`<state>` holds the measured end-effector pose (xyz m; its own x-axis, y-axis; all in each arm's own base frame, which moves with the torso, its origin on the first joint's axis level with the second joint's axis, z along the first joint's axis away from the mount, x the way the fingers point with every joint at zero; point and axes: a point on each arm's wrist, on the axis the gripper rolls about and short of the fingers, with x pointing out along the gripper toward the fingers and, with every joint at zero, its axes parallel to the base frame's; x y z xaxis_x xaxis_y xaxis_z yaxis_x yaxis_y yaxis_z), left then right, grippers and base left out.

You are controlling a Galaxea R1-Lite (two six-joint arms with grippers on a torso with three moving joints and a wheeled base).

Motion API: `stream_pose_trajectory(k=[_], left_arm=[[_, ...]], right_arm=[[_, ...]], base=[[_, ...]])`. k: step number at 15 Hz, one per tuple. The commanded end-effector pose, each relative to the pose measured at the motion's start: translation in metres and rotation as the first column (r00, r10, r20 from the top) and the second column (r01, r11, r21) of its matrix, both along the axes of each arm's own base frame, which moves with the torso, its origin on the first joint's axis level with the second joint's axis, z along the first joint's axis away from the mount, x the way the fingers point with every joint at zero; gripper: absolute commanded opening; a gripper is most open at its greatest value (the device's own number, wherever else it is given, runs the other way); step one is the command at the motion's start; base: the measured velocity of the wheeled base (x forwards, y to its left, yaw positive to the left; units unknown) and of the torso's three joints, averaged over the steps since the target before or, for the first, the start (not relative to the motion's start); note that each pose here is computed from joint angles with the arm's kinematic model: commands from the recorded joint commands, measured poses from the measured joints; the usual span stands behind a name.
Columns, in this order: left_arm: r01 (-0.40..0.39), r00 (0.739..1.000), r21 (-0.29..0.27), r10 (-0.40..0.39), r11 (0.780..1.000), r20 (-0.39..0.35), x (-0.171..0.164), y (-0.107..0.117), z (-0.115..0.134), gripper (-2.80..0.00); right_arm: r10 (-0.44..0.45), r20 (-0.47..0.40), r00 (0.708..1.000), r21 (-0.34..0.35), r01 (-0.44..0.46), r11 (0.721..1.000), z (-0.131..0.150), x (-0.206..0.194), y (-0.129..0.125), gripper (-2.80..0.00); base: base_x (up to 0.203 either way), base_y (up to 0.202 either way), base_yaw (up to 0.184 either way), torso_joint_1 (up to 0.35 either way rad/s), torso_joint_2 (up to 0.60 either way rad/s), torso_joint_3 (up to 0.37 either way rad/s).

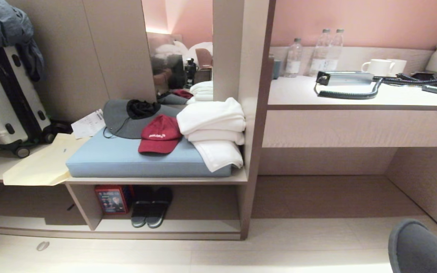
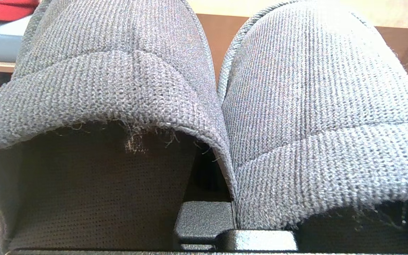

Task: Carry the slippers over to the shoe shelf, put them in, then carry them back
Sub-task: Place the slippers on the floor

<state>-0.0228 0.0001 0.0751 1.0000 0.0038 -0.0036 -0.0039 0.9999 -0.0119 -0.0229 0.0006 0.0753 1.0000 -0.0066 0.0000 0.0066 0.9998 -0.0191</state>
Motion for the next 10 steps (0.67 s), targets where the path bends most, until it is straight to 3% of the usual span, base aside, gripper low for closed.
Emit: stream_pose_trajectory(k=[1,10], left_arm=[[-0.001,1.000,0.000,0.001,1.000,-0.002,0.0001,0.0000,0.0000,-2.80],[-0.001,1.000,0.000,0.001,1.000,-0.003,0.0001,0.0000,-0.0001,-2.80]], right_arm=[[0.000,0.000,1.000,-0.001,0.000,1.000,-0.0005,0.0000,0.0000,-2.80],[0.000,0.000,1.000,-0.001,0.000,1.000,-0.0005,0.0000,0.0000,-2.80]], base=[[0.000,-0.193,0.006,-0.002,0.00,0.000],[0.000,-0.197,0.003,0.001,0.00,0.002]])
